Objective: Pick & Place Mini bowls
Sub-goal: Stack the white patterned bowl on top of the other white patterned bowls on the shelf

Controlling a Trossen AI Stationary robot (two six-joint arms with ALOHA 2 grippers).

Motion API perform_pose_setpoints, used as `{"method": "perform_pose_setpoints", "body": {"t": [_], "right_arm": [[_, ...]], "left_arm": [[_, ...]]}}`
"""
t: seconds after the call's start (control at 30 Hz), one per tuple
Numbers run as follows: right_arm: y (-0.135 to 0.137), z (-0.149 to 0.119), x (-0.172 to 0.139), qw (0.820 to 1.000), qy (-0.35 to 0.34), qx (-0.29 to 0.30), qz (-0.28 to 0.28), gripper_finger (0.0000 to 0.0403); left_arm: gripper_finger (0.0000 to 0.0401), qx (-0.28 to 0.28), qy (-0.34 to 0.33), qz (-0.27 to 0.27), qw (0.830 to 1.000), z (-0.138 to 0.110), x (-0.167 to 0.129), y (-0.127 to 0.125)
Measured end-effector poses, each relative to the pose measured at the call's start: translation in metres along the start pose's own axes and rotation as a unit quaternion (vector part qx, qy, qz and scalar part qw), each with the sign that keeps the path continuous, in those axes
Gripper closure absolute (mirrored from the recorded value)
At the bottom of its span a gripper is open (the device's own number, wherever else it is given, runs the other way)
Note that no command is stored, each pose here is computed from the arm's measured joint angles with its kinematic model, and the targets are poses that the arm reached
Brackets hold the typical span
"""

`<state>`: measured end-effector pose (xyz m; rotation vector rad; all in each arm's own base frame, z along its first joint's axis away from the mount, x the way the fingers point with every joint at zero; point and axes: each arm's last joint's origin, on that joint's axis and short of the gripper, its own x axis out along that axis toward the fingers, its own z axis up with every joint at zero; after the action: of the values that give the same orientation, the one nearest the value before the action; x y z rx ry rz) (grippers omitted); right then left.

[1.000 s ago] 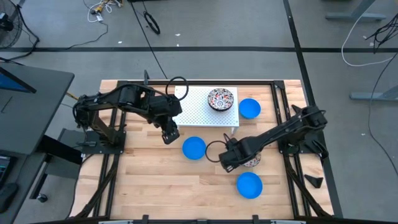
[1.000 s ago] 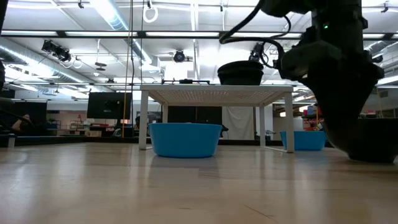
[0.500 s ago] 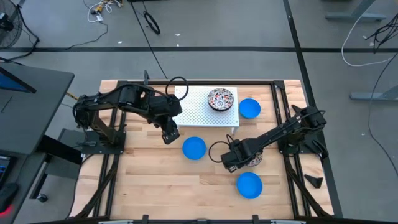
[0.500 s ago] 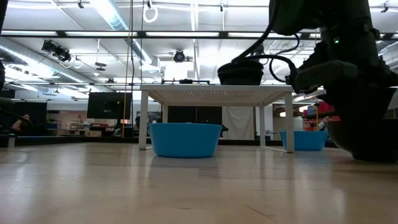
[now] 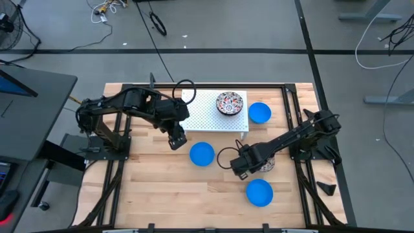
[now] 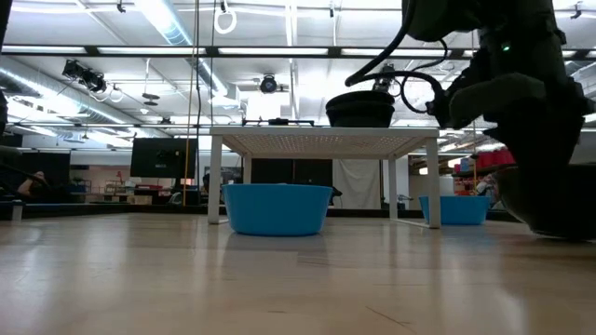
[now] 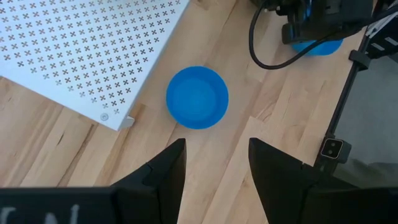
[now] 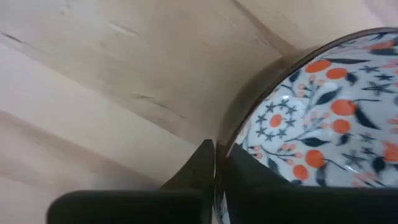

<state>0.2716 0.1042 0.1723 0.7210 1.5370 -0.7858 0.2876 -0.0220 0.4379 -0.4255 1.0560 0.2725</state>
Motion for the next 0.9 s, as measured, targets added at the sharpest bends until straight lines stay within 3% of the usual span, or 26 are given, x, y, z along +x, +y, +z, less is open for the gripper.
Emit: {"method": "perform_pose_setpoints", "body": {"t": [0.2,0.57,0.9], "right_arm": [[0.001,0.0,-0.018,0.999,0.002,-0.042,-0.017,0.0387],[0.008,0.0,-0.035,0.996,0.013,-0.092,0.011,0.0388],[0.002,-0.003,-0.048,0.989,0.033,-0.14,-0.022,0.0388]], "left_arm": [[0.0222,0.01,-0.002,0.003,1.0,0.0,0.0,0.0],[0.0222,0.012,-0.002,0.003,1.0,0.0,0.0,0.0],[0.0222,0.014,-0.002,0.003,1.0,0.0,0.0,0.0]]}}
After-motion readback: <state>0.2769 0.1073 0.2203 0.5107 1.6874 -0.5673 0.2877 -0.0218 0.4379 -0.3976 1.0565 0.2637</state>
